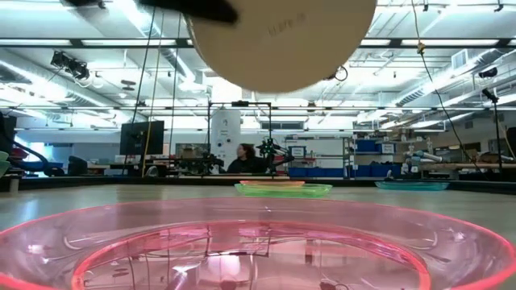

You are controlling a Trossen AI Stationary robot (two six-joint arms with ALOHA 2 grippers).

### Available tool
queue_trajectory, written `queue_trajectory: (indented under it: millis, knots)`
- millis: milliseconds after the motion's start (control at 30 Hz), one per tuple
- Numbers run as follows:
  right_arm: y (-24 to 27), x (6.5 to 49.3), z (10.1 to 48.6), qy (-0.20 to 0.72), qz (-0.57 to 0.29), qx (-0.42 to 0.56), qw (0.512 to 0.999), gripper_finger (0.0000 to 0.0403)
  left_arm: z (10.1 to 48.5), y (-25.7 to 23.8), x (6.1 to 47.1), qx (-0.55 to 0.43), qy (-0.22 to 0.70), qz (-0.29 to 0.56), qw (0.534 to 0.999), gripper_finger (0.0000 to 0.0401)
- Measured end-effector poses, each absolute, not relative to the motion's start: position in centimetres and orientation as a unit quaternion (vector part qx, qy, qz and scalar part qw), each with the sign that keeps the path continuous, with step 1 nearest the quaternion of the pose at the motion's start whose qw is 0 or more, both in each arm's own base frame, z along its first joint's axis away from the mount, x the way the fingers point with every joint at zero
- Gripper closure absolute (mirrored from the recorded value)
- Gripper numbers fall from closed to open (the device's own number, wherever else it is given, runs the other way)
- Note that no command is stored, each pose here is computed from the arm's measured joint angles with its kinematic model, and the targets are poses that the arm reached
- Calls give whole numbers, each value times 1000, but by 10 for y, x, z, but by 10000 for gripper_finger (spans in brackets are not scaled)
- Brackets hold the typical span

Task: Stack plastic plates
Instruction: Stack the white plate on top of the black plate

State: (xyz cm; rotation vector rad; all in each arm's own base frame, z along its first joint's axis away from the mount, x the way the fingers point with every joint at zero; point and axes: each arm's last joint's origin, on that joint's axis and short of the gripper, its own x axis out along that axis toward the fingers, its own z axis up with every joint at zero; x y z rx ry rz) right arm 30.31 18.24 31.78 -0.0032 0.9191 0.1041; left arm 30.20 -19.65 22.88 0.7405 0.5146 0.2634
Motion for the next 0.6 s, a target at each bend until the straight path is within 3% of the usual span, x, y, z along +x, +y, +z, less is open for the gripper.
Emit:
queue_trajectory:
  millis: [267, 600]
  knots:
    - [203, 289, 316, 439, 60, -28, 896, 229, 288, -250, 276, 235, 242, 55, 940, 346]
    - [211, 278, 311, 462, 59, -37, 884, 230, 310, -310, 214, 186, 191, -36, 963, 347]
